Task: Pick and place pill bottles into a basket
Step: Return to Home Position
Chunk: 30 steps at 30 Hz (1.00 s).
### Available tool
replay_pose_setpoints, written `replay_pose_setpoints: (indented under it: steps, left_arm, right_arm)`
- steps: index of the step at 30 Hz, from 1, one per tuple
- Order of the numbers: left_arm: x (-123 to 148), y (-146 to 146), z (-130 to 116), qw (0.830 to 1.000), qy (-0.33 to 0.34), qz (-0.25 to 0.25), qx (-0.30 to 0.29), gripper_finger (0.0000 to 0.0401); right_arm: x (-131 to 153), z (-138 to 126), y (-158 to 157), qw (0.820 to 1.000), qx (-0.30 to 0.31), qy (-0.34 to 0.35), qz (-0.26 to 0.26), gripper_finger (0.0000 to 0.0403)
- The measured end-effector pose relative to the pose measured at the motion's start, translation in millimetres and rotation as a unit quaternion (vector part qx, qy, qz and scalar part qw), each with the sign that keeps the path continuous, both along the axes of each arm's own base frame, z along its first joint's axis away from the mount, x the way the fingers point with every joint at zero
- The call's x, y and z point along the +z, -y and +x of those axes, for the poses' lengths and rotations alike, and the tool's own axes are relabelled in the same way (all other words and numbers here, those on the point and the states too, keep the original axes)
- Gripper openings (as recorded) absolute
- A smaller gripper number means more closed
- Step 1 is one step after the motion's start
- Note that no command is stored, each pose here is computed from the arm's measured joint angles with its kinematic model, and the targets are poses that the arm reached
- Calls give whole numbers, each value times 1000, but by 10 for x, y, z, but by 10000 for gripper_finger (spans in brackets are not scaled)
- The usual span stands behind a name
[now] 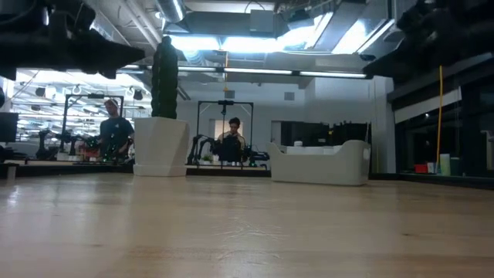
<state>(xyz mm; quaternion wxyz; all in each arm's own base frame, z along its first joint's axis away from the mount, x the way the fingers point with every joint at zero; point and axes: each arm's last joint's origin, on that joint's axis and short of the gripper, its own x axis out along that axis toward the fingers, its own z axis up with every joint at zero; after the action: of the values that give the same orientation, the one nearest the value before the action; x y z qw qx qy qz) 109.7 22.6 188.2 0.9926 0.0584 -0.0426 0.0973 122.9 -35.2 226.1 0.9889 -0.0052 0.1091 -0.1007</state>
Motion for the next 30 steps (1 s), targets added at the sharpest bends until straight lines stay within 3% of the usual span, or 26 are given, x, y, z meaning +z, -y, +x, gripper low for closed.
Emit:
replay_pose_setpoints:
  steps: [4,9,12,17,23,27,30]
  left_arm:
    - [-128,5,-24,1000,-11,2,1,1]
    - [-108,10,-50,1000,2,-2,0,1]
    - [-88,13,-62,1000,13,0,0,2]
    - [-73,9,-74,1000,21,7,12,1]
    - [-73,6,-75,1000,23,-3,16,4]
    - [-70,6,-75,999,29,-27,13,4]
    - [-70,6,-75,999,30,-31,12,2]
  right_arm:
    - [-1,-98,-36,1000,7,23,5,2]
    - [26,-288,-95,999,10,41,-14,2]
    - [91,-401,-129,996,10,85,-22,2]
    - [133,-529,-185,990,32,135,15,2]
    - [-256,-379,-145,990,42,130,27,2]
    - [-412,-317,-129,987,49,150,8,2]
    - [-508,-293,-144,986,86,142,14,2]
